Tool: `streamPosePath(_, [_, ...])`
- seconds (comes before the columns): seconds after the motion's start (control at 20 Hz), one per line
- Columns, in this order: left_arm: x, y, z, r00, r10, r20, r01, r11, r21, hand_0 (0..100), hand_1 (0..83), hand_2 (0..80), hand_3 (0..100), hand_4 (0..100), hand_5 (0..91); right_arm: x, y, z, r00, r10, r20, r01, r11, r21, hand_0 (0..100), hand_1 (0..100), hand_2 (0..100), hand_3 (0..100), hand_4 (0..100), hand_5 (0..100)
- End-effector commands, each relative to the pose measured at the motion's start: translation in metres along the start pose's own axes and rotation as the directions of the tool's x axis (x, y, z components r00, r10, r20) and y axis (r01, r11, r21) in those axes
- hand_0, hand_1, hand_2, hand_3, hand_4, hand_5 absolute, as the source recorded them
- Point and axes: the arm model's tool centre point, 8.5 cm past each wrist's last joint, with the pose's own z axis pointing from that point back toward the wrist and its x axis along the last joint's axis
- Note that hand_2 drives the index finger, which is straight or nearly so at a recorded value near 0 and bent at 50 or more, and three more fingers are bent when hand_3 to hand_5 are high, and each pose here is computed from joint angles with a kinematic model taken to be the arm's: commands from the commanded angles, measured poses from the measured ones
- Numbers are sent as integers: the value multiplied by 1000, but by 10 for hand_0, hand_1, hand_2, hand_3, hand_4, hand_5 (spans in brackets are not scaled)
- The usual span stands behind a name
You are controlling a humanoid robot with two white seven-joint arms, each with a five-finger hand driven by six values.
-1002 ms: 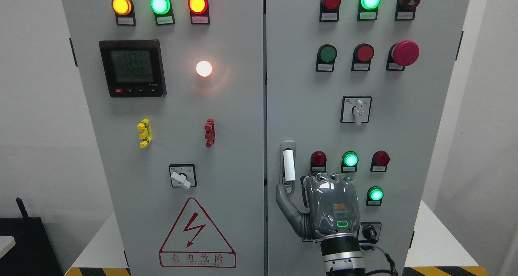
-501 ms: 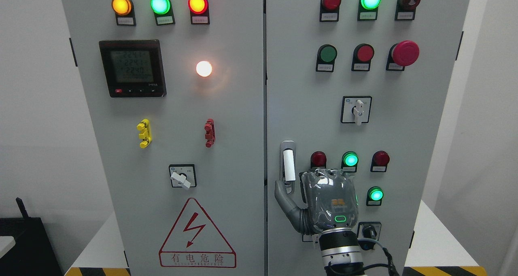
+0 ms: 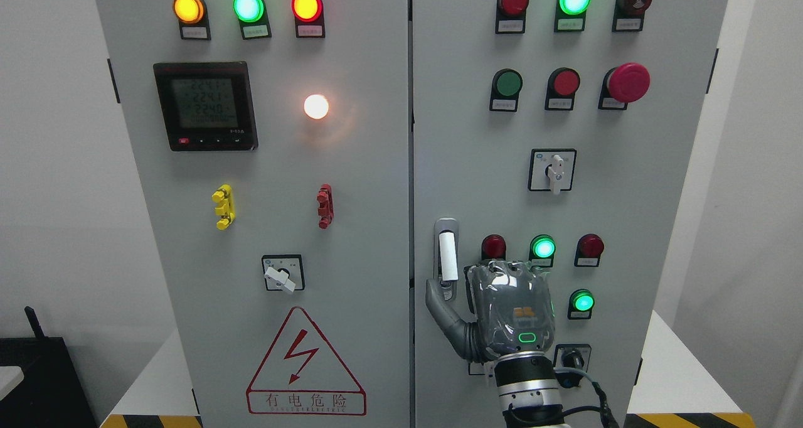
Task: Release door handle
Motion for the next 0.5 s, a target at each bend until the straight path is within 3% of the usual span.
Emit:
streamPosePath(0.0, [-6, 1, 1, 1000, 14, -22, -14, 1000, 3, 120, 389, 0, 0, 0, 0, -1, 1, -1, 1000, 0, -6, 0, 1000, 0, 356, 11, 996, 1000, 1000, 973])
streamPosePath(0.45, [-6, 1, 1, 1000, 13, -21, -13, 1000, 3, 120, 389, 0, 0, 0, 0, -2, 2, 0, 1000, 2, -10, -2, 1000, 1, 354, 49, 997, 1000, 1000, 974])
